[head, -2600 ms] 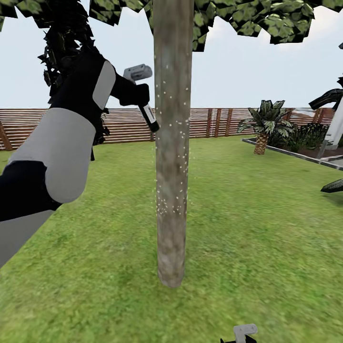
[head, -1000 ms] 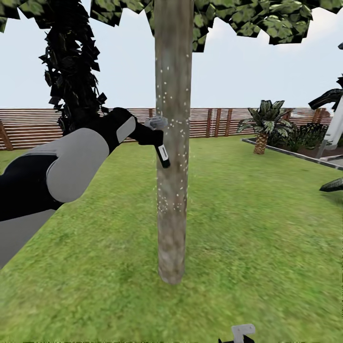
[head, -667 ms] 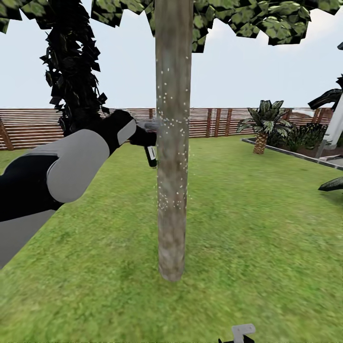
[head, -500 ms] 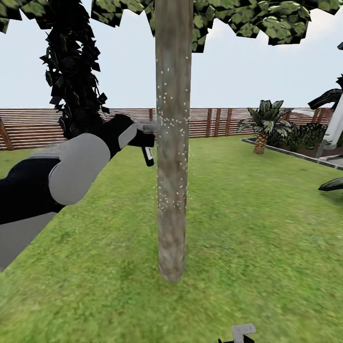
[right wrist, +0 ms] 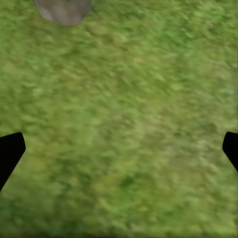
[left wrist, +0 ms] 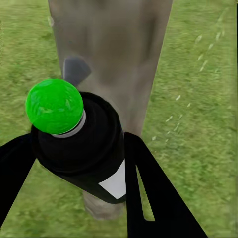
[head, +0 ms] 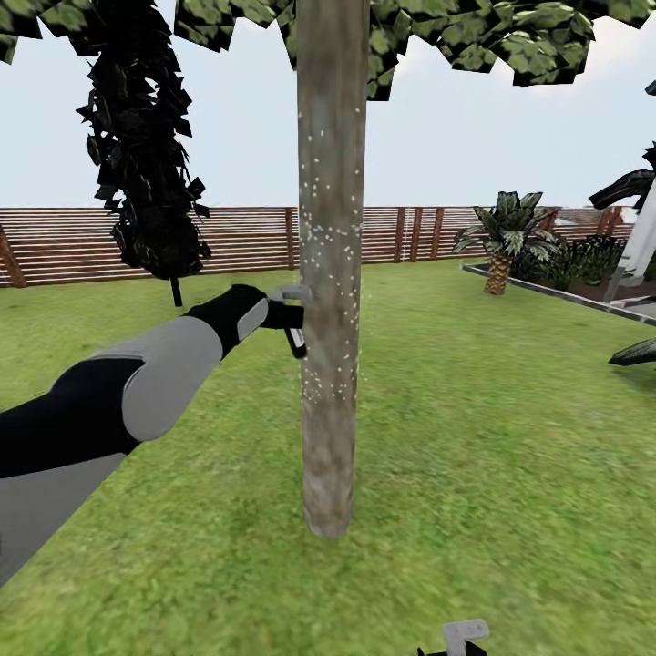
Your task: In the garden, pick up the pesticide atomizer on the floor and spray pesticide onto both trees until each tree trunk is fully covered.
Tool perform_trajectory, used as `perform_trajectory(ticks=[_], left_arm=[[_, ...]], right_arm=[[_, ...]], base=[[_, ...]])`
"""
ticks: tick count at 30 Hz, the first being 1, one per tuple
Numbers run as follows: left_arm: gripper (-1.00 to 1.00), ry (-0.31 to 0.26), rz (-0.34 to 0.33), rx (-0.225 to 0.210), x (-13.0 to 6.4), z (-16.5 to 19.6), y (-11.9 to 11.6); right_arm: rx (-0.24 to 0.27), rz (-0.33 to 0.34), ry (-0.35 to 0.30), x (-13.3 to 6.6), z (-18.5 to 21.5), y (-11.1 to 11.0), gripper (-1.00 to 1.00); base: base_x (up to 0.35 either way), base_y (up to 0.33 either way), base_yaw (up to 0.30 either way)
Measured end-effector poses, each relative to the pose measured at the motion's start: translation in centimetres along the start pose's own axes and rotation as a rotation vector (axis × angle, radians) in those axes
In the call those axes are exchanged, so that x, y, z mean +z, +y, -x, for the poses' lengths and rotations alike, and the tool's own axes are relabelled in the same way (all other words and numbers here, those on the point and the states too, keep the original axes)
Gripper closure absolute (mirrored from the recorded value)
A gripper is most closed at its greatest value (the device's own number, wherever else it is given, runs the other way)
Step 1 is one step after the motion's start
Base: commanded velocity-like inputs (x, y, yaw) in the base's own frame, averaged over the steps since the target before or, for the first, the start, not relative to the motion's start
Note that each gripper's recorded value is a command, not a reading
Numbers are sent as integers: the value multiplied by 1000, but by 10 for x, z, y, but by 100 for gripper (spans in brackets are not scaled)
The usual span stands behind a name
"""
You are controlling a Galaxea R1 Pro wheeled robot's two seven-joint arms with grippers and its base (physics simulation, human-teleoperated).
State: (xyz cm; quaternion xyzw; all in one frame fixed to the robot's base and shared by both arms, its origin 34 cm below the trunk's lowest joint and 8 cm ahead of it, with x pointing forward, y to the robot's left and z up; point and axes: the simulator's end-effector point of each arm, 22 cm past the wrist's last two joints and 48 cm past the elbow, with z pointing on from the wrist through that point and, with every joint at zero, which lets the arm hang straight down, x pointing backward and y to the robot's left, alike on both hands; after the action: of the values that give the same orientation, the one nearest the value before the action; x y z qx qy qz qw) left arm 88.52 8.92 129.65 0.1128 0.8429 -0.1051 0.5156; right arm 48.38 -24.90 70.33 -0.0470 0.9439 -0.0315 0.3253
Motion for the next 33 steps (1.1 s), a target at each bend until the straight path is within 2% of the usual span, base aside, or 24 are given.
perform_trajectory(ticks=[4, 7, 11, 14, 17, 21, 23, 27, 31, 33], left_arm=[[100, -27, -2, 0, 6, -6, 0], [100, -71, -5, 4, 7, -2, 0], [100, -90, -56, 5, 7, 2, -11], [100, -106, -93, -25, 5, 7, -19], [100, -111, -125, -78, 6, 6, -25], [100, -76, -130, -100, 17, -27, -26], [100, -73, -128, -111, 28, -57, -24], [100, -47, -128, -129, 38, -96, -24], [100, -25, -129, -142, 42, -118, -25], [100, -2, -128, -152, 46, -143, -26]], right_arm=[[5, 3, -2, 0, 1, 0, -100], [12, 2, 3, 0, -1, 0, -100], [9, 11, 107, -9, -50, 4, -100], [6, 17, 143, -13, -66, 6, -100], [5, 17, 153, -14, -71, 7, -100], [4, 17, 155, -14, -72, 7, -100], [4, 17, 157, -14, -72, 7, -100], [3, 17, 156, -14, -72, 7, -100], [3, 18, 157, -15, -73, 7, -100], [3, 18, 158, -14, -73, 7, -100]], base=[[0, 0, 0], [0, 0, 0], [0, 0, 0], [0, 0, 0], [0, 0, 0], [0, 0, 0], [0, 0, 0], [0, 0, 0], [0, 0, 0], [0, 0, 0]])
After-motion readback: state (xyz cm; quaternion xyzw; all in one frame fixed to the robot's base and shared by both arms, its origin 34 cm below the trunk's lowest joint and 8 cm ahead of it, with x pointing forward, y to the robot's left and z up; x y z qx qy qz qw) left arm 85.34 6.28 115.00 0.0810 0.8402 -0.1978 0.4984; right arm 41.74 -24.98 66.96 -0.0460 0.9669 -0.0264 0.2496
